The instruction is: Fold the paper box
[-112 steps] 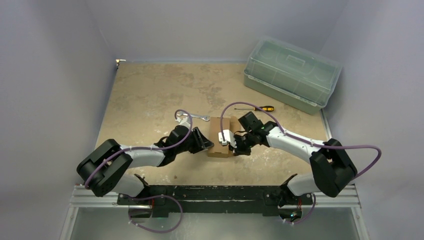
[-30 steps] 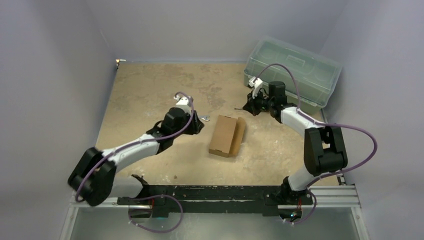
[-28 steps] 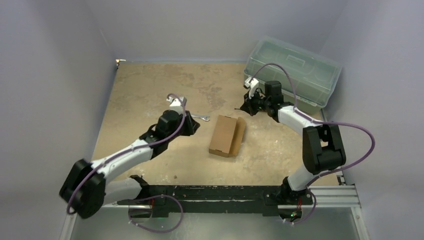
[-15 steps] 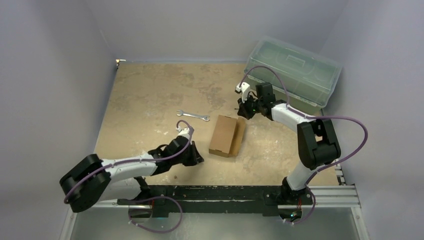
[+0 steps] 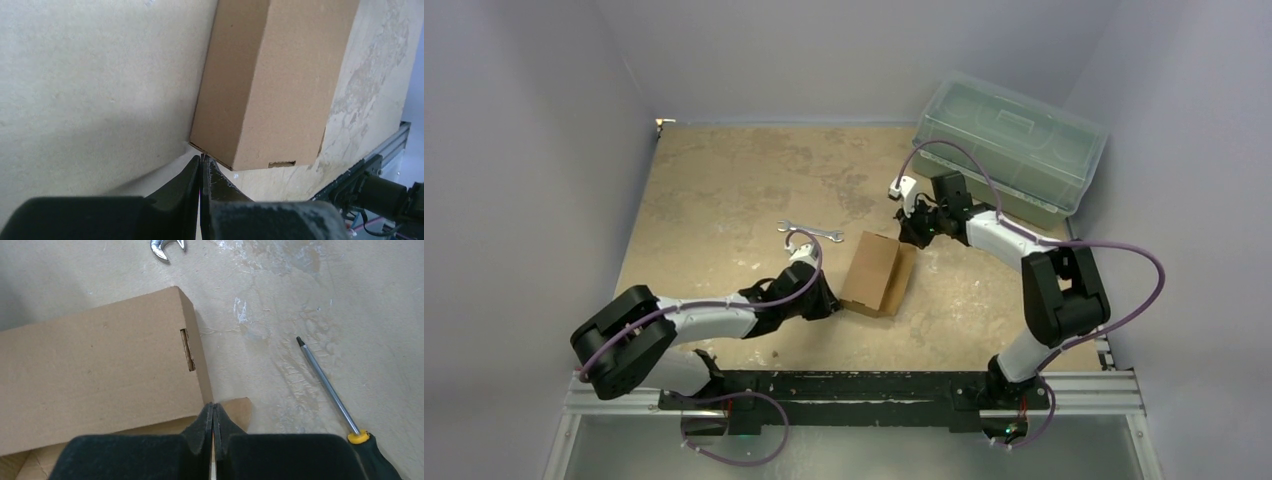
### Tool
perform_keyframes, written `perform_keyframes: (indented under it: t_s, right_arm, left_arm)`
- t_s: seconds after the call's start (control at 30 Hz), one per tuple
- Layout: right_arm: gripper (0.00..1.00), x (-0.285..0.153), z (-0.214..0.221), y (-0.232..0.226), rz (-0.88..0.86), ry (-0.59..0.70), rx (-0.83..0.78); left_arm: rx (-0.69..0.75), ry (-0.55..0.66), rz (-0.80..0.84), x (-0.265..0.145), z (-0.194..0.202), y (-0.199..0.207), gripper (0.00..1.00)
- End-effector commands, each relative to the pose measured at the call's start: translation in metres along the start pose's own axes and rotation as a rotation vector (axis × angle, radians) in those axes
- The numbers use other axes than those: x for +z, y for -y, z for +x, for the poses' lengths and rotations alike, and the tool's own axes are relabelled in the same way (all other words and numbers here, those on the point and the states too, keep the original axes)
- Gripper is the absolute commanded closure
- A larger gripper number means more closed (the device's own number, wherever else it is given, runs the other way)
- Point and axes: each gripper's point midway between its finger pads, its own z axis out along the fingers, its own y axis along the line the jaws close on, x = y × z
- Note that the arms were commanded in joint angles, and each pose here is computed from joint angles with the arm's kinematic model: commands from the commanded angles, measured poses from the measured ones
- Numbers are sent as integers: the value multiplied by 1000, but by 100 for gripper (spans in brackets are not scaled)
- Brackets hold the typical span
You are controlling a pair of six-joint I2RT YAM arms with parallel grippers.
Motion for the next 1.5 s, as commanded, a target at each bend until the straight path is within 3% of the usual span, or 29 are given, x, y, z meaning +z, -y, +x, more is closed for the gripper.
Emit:
perform_keyframes:
  t_s: [0.0, 0.43, 0.63, 0.83, 0.9, 0.97, 1.03, 1.07, 1.17, 1.23, 1.3, 1.47]
  right_arm:
    - [100, -14, -4, -32, -87, 22, -57]
    - [100, -20, 47, -103, -273, -114, -129]
    - [100, -31, 43, -129, -358, -85, -227]
    - [100, -40, 26, -116, -288, -55, -273]
    - [97, -51, 18, -113, -276, -30, -302]
    - [87, -63, 6, -112, -273, 12, -340]
    - [78, -74, -12, -106, -256, 85, -344]
    - [73, -81, -24, -101, -247, 133, -318]
    - [45, -91, -55, -97, -292, 254, -216]
    - [35, -85, -63, -96, -352, 264, -141]
    - [34, -78, -70, -94, -383, 267, -55]
    - [32, -71, -92, -75, -304, 401, 40]
  left_arm:
    - [0, 106, 4, 3, -41, 13, 97]
    - [60, 106, -122, 9, -95, -25, 96]
    - [102, 119, -207, 16, -122, -42, 95]
    - [124, 156, -344, 6, -152, -72, 95]
    - [141, 196, -400, -11, -164, -80, 94]
    - [157, 238, -411, -29, -172, -78, 89]
    - [183, 260, -318, -48, -171, -58, 82]
    - [193, 260, -240, -54, -166, -46, 74]
    - [184, 270, 97, -76, -140, 4, 42]
    - [177, 285, 285, -92, -122, 28, 32]
    - [245, 304, 407, -105, -101, 50, 28]
    - [562, 442, 464, -120, -41, 94, 27]
